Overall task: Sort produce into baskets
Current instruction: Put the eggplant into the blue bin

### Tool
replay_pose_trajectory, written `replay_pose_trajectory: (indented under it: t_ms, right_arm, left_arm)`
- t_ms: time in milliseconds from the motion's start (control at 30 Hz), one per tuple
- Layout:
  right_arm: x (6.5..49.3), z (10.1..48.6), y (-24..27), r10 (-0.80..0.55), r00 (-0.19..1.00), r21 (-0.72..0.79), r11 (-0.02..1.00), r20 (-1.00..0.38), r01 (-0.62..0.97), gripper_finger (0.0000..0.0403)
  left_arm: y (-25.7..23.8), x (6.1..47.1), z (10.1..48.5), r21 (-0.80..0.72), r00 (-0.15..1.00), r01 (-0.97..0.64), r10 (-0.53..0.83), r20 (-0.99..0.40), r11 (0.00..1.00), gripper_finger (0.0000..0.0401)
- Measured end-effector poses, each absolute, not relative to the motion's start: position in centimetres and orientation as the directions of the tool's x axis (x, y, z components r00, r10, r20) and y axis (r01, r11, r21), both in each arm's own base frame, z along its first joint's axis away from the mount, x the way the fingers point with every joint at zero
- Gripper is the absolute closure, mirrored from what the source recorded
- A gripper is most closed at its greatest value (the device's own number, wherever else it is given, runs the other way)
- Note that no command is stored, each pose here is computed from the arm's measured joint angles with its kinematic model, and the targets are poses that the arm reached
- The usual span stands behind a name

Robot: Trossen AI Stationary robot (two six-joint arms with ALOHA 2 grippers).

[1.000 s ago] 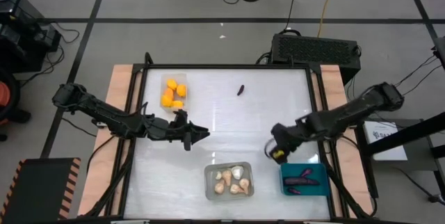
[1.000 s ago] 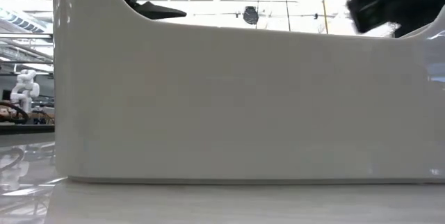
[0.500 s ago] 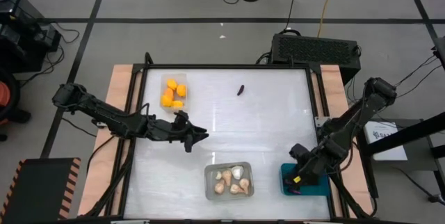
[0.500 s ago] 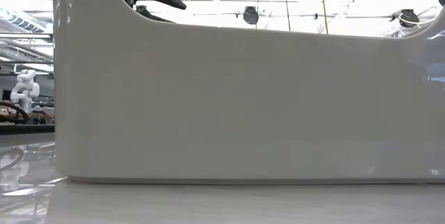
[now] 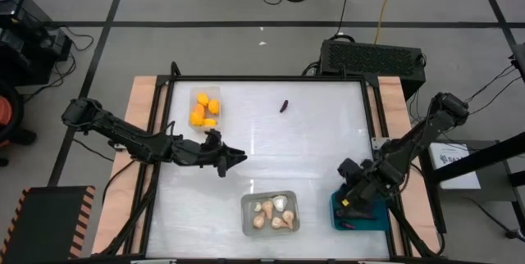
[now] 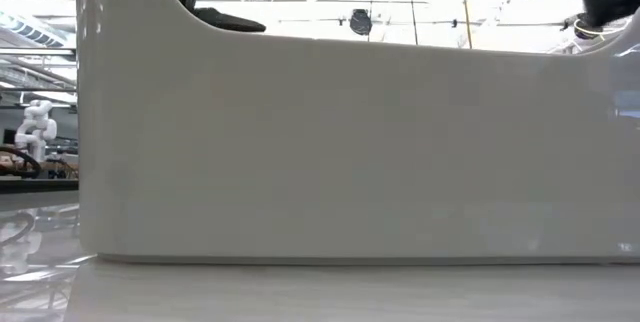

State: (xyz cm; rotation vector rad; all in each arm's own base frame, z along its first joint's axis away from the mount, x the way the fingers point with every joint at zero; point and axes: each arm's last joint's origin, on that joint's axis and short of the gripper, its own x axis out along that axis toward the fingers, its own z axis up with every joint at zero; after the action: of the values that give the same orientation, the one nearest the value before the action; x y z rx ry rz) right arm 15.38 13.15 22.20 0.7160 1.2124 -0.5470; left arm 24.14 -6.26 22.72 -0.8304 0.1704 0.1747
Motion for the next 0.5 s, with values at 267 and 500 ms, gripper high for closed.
replay_pose_trajectory:
  t_ms: [267, 500]
  right_arm:
    - [19.6, 22.5, 7.3, -0.259, 0.388, 0.18, 0.576, -0.885, 0.797, 0.0234]
    - [24.2, 24.3, -0.1, -0.377, 0.59, 0.346, 0.543, -0.714, 0.766, 0.0234]
  left_arm:
    - [-6.6, 24.2, 22.7, -0.814, 0.974, -0.224, 0.105, -0.2, 0.536, 0.0241]
    - [-9.1, 24.7, 21.6, -0.833, 0.976, -0.21, 0.055, -0.212, 0.512, 0.0241]
